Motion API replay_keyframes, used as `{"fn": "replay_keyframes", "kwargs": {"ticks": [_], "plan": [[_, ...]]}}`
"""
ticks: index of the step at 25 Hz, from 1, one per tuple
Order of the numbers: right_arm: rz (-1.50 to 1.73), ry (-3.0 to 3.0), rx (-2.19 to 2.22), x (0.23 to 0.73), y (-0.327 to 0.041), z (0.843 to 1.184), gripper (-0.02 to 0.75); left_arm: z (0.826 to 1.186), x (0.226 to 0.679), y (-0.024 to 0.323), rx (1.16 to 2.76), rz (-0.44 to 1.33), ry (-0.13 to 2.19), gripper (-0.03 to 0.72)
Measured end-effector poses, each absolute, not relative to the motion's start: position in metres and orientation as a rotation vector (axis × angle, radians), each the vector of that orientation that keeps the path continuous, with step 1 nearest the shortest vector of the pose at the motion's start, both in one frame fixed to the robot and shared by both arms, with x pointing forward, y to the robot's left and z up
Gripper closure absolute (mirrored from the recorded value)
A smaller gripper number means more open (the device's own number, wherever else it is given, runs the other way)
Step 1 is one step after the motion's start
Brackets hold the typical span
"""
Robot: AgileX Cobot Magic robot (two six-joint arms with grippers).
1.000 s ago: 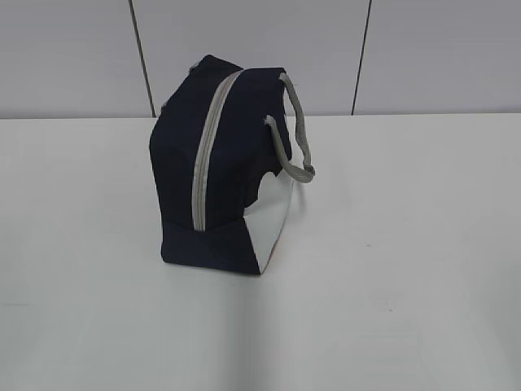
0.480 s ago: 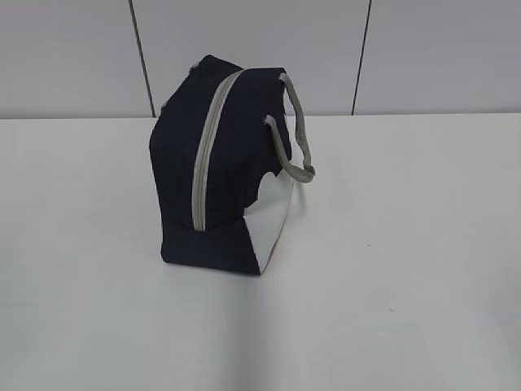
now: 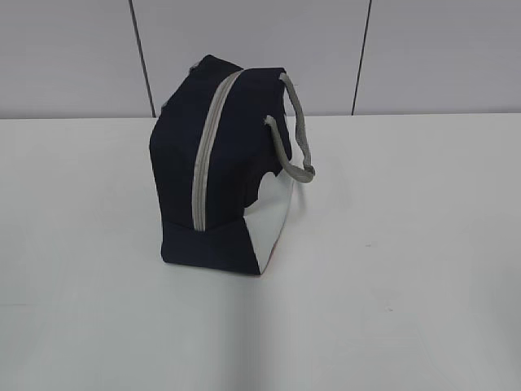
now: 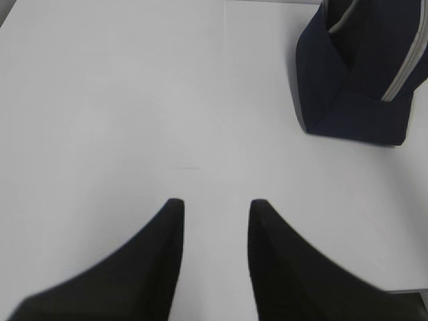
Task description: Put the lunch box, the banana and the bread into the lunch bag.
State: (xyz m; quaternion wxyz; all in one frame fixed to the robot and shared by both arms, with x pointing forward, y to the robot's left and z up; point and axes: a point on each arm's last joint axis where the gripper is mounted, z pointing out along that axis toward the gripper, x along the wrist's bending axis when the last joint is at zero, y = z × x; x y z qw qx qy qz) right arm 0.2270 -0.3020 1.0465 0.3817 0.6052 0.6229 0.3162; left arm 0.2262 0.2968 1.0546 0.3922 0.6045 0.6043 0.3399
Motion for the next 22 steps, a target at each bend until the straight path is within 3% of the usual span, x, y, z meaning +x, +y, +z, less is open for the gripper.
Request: {"fn": "replay_keyframes", "kwargs": {"ticks": [22], "plan": [[0.807,1.589,1.544,0.227,-0.302,1.0465,0.241,1.0546,0.2262,0.2968,1.536,0.863,1.534,0.443]]}}
